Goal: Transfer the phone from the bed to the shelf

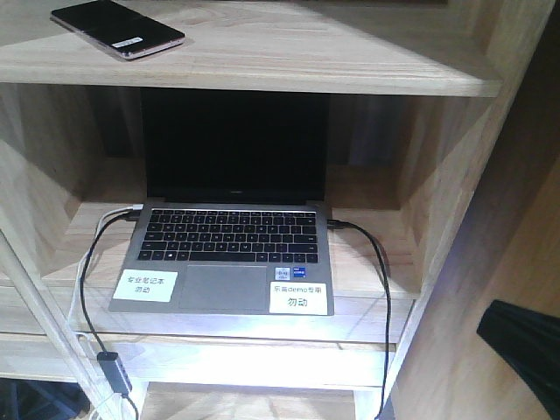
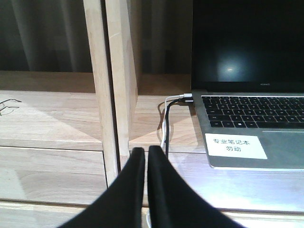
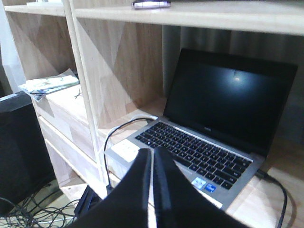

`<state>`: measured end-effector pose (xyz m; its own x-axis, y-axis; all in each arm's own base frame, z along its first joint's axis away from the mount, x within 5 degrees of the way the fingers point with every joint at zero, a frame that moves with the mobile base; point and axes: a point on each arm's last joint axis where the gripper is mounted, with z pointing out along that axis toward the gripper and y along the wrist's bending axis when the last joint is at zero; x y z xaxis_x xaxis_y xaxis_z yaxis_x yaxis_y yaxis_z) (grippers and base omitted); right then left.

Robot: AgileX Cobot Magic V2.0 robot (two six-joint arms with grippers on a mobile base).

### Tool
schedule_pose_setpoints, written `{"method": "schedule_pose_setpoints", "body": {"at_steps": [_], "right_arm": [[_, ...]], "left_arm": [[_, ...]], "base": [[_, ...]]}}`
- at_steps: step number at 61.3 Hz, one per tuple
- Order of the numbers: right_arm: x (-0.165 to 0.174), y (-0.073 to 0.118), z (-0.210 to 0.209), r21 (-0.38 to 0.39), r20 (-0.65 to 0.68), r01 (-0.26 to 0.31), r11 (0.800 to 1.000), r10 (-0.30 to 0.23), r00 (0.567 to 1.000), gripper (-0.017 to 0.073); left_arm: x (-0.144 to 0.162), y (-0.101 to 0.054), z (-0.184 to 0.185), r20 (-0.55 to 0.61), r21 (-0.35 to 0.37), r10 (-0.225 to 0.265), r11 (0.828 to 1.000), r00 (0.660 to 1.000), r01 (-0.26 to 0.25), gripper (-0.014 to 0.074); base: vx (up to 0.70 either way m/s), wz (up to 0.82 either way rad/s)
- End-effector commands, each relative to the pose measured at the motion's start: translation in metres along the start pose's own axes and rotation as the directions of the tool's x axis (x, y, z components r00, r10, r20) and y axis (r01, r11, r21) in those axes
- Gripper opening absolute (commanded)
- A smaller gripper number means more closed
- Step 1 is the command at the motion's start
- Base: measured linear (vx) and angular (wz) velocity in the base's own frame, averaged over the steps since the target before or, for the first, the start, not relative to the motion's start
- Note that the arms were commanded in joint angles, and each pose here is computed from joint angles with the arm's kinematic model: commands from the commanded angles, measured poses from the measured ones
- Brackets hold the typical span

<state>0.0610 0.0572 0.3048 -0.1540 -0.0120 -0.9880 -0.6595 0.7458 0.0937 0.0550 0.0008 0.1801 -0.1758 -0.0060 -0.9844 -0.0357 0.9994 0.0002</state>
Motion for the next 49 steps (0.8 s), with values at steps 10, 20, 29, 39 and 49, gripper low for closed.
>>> {"method": "schedule_pose_setpoints", "body": {"at_steps": [10, 20, 29, 39, 49], "right_arm": [[-0.0128, -0.0020, -0.0013, 0.030, 0.071, -0.006, 1.000, 0.004, 0.997, -0.0001], [-0.0128, -0.0020, -0.0013, 0.030, 0.071, -0.006, 1.000, 0.004, 0.997, -0.0001], [-0.0129, -0.0021, -0.0013, 0.030, 0.072, -0.006, 1.000, 0.004, 0.997, -0.0001], [-0.0128, -0.0020, -0.0013, 0.029, 0.071, -0.006, 1.000, 0.004, 0.997, -0.0001], [-0.0128, -0.0020, -0.0013, 0.029, 0.071, -0.006, 1.000, 0.004, 0.997, -0.0001]], "left_arm": [[-0.0056, 0.0004, -0.0004, 0.072, -0.002, -0.012, 1.000, 0.997, 0.012, 0.0001], [-0.0056, 0.0004, -0.0004, 0.072, -0.002, -0.012, 1.000, 0.997, 0.012, 0.0001], [-0.0056, 0.0004, -0.0004, 0.072, -0.002, -0.012, 1.000, 0.997, 0.012, 0.0001], [-0.0056, 0.0004, -0.0004, 0.072, -0.002, -0.012, 1.000, 0.997, 0.012, 0.0001], [-0.0056, 0.0004, -0.0004, 0.072, -0.002, -0.012, 1.000, 0.997, 0.012, 0.0001]], "base": [[0.00, 0.00], [0.00, 0.00], [0.00, 0.00], [0.00, 0.00], [0.00, 0.00]]}}
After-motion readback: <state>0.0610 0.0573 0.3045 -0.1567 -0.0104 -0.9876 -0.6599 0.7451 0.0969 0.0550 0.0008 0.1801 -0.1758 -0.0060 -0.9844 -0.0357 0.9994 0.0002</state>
